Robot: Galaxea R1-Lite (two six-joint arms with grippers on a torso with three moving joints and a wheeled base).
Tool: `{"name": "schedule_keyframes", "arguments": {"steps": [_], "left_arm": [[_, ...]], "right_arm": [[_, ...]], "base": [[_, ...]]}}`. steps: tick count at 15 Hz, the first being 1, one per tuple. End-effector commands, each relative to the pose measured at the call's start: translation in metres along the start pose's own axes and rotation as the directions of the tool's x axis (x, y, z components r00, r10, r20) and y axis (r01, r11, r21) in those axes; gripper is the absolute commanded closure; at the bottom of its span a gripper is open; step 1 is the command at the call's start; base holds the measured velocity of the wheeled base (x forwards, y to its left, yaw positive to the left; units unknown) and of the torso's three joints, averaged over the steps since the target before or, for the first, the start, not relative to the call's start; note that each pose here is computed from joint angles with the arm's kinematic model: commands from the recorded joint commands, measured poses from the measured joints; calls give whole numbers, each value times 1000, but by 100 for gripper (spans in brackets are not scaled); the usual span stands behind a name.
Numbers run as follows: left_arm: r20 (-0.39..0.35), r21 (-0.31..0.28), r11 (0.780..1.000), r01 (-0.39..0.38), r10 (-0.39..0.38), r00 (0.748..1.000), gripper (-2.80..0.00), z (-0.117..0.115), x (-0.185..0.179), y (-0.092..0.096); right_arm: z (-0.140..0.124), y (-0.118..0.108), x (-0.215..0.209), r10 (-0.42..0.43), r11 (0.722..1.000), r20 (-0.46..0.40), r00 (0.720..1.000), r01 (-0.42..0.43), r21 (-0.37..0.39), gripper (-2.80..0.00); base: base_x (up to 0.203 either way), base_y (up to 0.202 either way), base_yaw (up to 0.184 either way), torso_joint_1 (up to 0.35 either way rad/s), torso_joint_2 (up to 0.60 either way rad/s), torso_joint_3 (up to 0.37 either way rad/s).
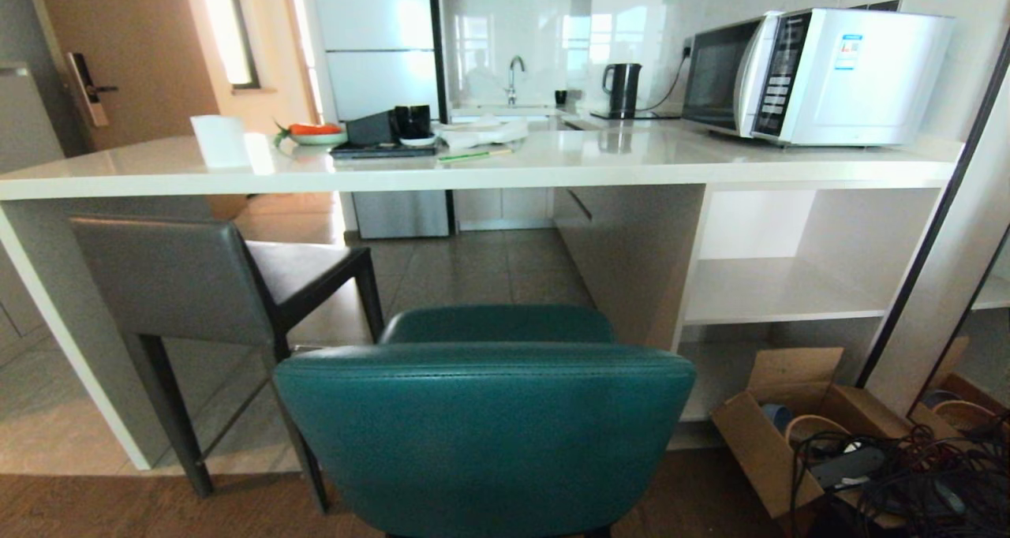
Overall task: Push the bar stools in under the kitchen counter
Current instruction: Pull the gray chair out from under the dining table
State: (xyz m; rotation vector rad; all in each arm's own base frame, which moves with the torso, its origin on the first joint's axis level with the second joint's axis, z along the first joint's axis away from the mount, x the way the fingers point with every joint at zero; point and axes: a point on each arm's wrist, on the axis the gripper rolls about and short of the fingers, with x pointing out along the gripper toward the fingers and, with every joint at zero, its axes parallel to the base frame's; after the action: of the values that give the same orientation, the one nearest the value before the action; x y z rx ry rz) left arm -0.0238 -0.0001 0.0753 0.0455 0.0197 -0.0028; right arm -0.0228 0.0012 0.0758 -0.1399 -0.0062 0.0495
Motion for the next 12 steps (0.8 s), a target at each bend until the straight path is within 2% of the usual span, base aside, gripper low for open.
{"name": "schedule_keyframes", "arguments": {"steps": [1,12], "left_arm": [[-2,0,1000,1,-1,1000,0,0,0,0],[8,-7,1000,-5,5,1000,0,0,0,0]], "right_arm": [[-2,0,1,2,1000,-7,1000,-2,1,0],[-2,0,1,2,1000,-8,1000,-2,2,0]], "base": [[0,0,0,0,0,0],[0,0,0,0,0,0]]}}
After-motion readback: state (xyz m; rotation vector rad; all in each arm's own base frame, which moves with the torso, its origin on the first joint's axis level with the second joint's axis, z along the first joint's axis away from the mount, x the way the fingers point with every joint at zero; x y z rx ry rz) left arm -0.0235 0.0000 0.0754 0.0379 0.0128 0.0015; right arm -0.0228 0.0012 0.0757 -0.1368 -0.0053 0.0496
